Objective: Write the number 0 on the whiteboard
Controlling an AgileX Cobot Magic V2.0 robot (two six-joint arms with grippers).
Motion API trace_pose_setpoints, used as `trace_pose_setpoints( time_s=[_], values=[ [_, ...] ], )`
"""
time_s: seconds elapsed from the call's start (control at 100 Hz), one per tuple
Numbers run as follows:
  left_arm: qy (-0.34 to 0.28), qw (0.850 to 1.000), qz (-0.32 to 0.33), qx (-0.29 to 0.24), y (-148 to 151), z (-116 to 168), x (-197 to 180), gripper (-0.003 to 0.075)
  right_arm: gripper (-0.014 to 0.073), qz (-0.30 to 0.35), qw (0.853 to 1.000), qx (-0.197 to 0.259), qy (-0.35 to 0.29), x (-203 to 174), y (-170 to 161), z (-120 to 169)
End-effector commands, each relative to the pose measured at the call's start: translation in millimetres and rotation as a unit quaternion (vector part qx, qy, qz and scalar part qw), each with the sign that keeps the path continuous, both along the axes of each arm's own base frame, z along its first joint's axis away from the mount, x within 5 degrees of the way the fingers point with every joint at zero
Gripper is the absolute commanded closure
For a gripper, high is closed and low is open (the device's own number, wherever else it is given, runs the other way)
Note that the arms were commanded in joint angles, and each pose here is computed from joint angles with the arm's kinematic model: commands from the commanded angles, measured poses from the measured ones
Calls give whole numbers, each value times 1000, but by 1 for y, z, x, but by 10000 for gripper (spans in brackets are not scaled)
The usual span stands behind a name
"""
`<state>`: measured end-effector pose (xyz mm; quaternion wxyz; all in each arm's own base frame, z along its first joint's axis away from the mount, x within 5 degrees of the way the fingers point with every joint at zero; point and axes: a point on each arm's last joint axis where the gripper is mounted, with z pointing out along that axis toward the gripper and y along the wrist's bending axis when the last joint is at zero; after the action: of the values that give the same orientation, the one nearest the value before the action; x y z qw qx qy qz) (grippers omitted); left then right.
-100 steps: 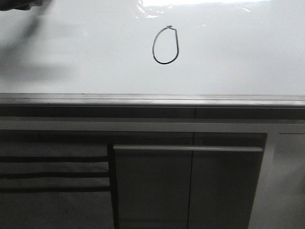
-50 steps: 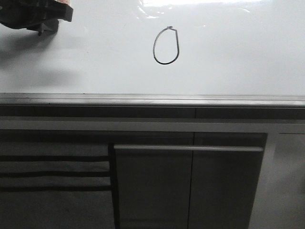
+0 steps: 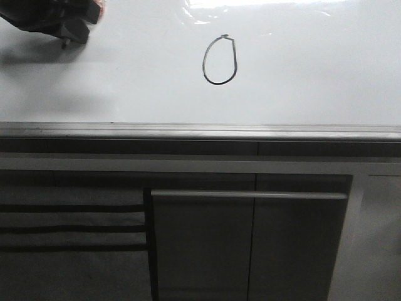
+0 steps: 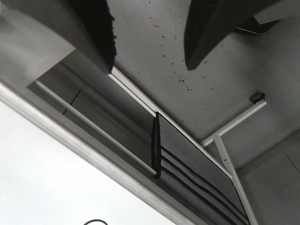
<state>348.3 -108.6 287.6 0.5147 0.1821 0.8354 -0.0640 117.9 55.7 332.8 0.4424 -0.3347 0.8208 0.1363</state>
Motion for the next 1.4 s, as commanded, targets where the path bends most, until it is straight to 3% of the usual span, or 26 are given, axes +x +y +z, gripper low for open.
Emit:
trace_pose_setpoints(
  time_s=[0.0,0.12,0.4,0.6,0.74,0.8,0.85,0.94,1.07,1.24,1.39],
  values=[
    [-32,999,8,-3,2,14,4,480,295,-12,999,22,-27,2,0,12],
    [-32,999,8,-3,2,14,4,393,295,-12,999,22,-27,2,0,12],
    [-24,1000,-10,-2,4,29,-11,382,295,-11,999,13,-28,1,-1,12],
    [-18,998,-52,27,11,65,-51,384,295,-11,999,5,-50,-1,-2,29],
    [10,993,-88,80,21,85,-90,384,295,0,998,-49,-47,-6,-7,36],
    [36,989,-97,107,28,91,-111,384,295,-27,996,-75,-33,-5,-13,34],
    [58,991,-76,98,34,97,-126,384,295,-60,995,-77,-20,-4,-17,33],
    [80,994,-8,70,49,107,-148,384,295,-147,988,-48,13,-2,-26,31],
    [31,997,47,45,67,117,-183,384,296,-238,970,21,46,1,-31,29],
    [-42,998,56,3,79,99,-227,384,296,-278,956,86,20,1,-32,16],
    [-83,995,54,-15,87,72,-257,384,334,-284,949,128,-53,-11,-35,6]
  ],
)
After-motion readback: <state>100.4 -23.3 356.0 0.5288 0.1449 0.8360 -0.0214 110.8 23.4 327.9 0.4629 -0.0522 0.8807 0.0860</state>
